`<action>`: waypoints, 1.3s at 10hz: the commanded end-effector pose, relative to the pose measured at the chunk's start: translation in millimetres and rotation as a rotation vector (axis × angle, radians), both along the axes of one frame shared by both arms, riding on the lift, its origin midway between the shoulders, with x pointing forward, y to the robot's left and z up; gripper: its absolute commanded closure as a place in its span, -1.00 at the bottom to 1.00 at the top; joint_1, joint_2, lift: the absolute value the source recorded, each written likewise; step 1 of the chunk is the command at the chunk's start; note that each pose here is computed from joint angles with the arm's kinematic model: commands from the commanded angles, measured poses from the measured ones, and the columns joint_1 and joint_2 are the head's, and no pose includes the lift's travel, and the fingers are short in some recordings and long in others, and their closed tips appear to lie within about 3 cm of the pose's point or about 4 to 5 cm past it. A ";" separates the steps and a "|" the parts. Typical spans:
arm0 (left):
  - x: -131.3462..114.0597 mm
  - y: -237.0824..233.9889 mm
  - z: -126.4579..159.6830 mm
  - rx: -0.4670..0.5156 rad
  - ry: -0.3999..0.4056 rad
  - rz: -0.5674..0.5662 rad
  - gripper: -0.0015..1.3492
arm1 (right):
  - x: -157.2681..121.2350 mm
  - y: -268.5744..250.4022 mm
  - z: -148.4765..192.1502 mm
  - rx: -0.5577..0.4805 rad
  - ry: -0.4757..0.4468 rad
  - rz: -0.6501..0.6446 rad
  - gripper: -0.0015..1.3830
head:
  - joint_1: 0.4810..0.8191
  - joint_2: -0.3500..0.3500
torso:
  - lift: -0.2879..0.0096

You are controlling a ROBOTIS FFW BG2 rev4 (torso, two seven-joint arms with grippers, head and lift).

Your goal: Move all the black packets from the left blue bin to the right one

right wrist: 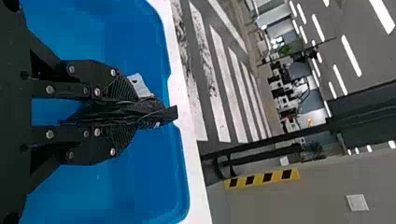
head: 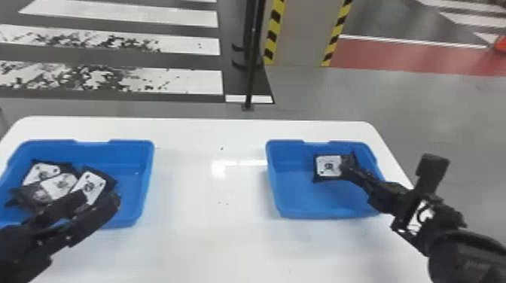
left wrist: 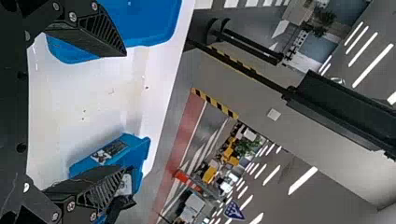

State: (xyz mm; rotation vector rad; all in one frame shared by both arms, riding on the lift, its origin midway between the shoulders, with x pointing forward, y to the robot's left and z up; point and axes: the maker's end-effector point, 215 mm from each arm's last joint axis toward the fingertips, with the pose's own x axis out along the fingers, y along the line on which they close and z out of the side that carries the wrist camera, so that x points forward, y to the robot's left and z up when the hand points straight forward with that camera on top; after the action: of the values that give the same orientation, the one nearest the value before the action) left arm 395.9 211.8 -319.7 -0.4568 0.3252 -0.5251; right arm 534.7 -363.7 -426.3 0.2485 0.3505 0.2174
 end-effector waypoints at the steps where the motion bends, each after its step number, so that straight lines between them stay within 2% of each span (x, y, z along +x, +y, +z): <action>1: 1.1 18.2 -8.7 0.050 0.016 0.039 -0.72 | -6.6 -6.4 26.0 -0.128 -0.076 -0.012 -0.85 | 0.27 -0.52 | -0.01; 2: 2.7 32.5 -13.5 0.086 0.024 0.074 -0.72 | -24.4 2.4 55.8 -0.206 -0.165 -0.024 -0.92 | 0.27 -0.51 | -0.01; 3: 5.9 46.7 -15.0 0.121 0.025 0.105 -0.72 | -52.4 17.4 75.6 -0.260 -0.222 -0.031 -0.79 | 0.27 -0.48 | -0.01; 5: 14.3 78.0 -20.1 0.213 0.042 0.170 -0.72 | -101.9 56.7 102.5 -0.296 -0.285 0.009 -0.71 | 0.27 -0.30 | -0.01; 6: 20.1 100.7 -20.7 0.278 0.050 0.216 -0.72 | -119.7 77.5 100.6 -0.290 -0.273 0.036 -0.71 | 0.27 -0.16 | -0.01; 7: 25.5 121.7 -25.9 0.345 0.084 0.258 -0.72 | -134.4 100.7 87.6 -0.226 -0.244 0.064 -0.71 | 0.27 -0.07 | -0.01; 8: 31.7 142.1 -31.9 0.408 0.129 0.296 -0.72 | -147.0 122.4 76.9 -0.172 -0.219 0.091 -0.71 | 0.27 0.13 | -0.01; 10: 55.9 164.3 -43.3 0.465 0.208 0.327 -0.72 | -162.3 143.0 63.4 -0.110 -0.183 0.118 -0.71 | 0.27 0.48 | -0.01; 12: 77.0 150.4 -62.7 0.482 0.301 0.270 -0.72 | -168.7 145.4 53.1 -0.096 -0.156 0.126 -0.71 | 0.27 0.60 | -0.01; 13: 87.6 135.9 -74.5 0.486 0.344 0.221 -0.71 | -170.4 146.6 50.5 -0.091 -0.147 0.131 -0.71 | 0.27 0.58 | -0.01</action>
State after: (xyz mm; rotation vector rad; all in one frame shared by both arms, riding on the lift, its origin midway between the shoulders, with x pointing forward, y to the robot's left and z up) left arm 476.8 355.4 -387.3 -0.1058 0.6699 -0.1202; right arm 365.4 -217.4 -373.9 0.1162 0.2236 0.3446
